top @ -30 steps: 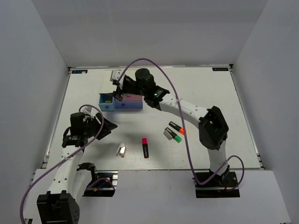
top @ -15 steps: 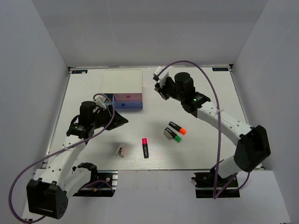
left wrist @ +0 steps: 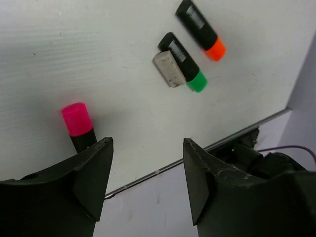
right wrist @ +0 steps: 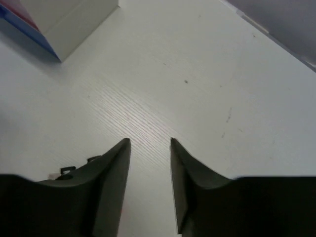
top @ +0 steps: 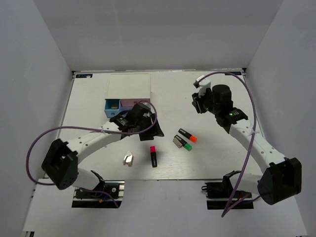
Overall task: Sort the stationery into containers
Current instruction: Pick up the stationery from the center of the board.
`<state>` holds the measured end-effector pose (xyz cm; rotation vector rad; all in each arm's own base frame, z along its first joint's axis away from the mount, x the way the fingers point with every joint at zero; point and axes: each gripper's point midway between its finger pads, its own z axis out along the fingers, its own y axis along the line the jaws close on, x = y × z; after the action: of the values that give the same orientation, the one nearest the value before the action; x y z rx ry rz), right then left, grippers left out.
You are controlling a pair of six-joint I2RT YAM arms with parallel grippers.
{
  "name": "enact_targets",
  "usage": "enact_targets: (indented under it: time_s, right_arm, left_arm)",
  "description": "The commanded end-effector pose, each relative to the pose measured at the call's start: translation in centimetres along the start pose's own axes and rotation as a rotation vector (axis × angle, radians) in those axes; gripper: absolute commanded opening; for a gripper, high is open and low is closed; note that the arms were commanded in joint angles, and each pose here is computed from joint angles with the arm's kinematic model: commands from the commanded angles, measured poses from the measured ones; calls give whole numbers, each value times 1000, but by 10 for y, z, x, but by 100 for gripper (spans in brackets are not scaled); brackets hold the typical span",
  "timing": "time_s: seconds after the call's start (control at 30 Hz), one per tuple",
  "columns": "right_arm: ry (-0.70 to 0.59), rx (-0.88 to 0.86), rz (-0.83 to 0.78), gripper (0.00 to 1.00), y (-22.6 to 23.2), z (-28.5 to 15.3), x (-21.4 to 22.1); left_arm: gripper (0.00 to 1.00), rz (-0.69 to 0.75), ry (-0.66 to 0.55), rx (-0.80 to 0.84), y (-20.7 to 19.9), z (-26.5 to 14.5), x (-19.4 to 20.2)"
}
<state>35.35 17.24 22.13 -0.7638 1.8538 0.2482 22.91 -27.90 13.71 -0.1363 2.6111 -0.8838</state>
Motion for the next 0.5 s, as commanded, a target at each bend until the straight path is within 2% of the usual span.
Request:
enact_targets:
  time_s: [0.0, 0.1, 0.3, 0.47]
  right_arm:
    - [76, 36, 100, 38, -9, -12, 28]
    - [103, 48, 158, 27, -13, -22, 43]
    - [93, 74, 210, 27, -19, -34, 59]
    - [79, 89, 224, 27, -20, -42, 70]
  left_arm:
    - [69, -73, -35, -105, -4, 16, 3]
    - [66, -82, -4, -146, -18, 43, 19]
    - [63, -129, 32, -193, -39, 80, 29]
    - [65, -193, 83, -243, -34, 103, 46]
